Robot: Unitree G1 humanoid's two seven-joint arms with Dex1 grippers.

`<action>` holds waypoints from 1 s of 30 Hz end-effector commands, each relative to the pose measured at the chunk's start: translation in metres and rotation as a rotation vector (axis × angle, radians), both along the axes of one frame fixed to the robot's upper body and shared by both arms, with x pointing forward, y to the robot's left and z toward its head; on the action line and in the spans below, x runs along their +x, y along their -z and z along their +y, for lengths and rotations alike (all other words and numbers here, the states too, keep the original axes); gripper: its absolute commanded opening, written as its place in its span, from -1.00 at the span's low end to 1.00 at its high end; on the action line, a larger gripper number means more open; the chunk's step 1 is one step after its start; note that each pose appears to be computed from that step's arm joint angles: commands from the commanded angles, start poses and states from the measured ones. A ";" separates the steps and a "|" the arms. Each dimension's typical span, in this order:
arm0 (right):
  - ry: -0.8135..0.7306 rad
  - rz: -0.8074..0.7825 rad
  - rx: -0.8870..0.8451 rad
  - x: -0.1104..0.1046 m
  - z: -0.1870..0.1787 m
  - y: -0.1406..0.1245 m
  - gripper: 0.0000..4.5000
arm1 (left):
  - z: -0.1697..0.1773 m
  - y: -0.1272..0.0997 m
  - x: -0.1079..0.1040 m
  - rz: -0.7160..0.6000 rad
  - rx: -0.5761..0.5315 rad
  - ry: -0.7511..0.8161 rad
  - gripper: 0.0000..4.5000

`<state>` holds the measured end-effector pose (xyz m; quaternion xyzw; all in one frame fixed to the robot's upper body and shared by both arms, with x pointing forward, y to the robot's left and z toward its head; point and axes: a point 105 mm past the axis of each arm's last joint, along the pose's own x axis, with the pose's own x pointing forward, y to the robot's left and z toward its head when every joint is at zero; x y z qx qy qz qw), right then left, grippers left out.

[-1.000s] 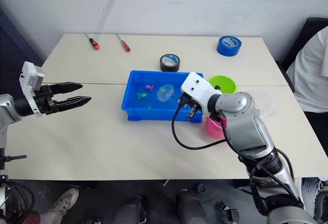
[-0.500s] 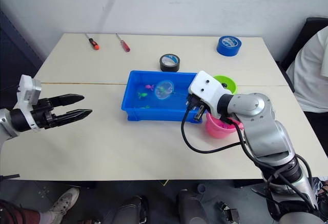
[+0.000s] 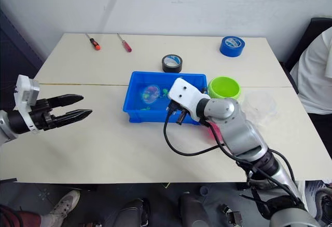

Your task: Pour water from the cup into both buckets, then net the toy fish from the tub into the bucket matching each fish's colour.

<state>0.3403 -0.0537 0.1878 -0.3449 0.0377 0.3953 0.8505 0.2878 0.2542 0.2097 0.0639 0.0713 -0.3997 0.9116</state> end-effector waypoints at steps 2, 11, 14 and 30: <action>-0.011 -0.064 -0.016 0.004 0.007 -0.004 -1.00 | 0.001 -0.018 -0.004 -0.052 0.021 0.003 0.72; -0.024 -0.039 -0.013 0.004 0.011 0.004 -1.00 | 0.001 -0.018 -0.005 -0.050 0.021 -0.003 0.72; -0.039 -0.030 0.004 0.002 0.015 0.000 -1.00 | 0.001 -0.018 -0.005 -0.053 0.018 -0.005 0.72; 0.058 -0.133 -0.149 0.031 0.000 0.004 -1.00 | 0.001 -0.022 -0.006 -0.064 0.016 -0.015 0.72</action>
